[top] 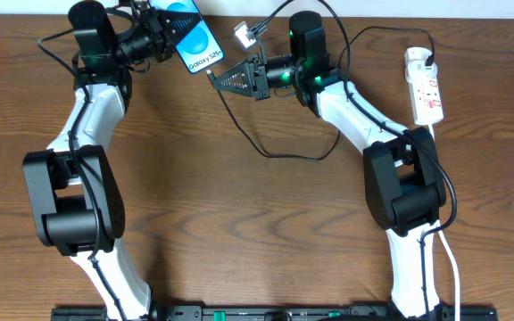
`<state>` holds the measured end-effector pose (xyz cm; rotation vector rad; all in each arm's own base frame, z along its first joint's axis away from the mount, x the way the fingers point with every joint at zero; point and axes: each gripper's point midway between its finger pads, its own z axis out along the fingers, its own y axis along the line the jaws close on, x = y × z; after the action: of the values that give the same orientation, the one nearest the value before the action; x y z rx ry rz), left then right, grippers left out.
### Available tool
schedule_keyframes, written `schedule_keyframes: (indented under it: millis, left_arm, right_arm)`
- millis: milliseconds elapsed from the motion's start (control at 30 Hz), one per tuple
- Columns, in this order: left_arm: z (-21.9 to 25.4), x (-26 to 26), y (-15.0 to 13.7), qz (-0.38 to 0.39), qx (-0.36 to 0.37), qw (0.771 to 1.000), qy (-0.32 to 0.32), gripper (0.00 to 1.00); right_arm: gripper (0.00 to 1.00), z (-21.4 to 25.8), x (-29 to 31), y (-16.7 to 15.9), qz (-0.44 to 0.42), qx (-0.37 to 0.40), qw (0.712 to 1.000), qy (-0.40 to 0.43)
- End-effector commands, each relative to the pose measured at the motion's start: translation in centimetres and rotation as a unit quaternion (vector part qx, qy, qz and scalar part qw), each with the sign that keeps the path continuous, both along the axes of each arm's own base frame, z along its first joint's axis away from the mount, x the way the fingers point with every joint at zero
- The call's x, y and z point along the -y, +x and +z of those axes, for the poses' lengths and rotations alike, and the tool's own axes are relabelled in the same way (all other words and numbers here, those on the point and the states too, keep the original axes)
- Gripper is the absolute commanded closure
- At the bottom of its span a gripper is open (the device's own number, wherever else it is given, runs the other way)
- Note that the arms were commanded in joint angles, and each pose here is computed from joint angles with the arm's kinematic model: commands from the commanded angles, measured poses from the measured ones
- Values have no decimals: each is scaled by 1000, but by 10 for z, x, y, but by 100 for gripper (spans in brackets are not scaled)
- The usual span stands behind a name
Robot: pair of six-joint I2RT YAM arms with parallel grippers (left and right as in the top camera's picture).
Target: Plug charger to phone and switch on socket
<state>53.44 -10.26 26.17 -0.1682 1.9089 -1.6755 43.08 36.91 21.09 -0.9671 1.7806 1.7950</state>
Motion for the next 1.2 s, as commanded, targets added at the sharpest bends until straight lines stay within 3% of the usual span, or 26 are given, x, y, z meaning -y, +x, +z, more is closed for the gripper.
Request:
schedule_keyframes:
  millis: [0,1167]
  left_arm:
    - [13,4,-4,-13,23,1000,3,93]
    - [13,9,-5,-18,29,999,5,93]
  right_arm:
    - [99,28,-1,-6,6,22,1000,12]
    - [99,29,12,7,-14,26,999,12]
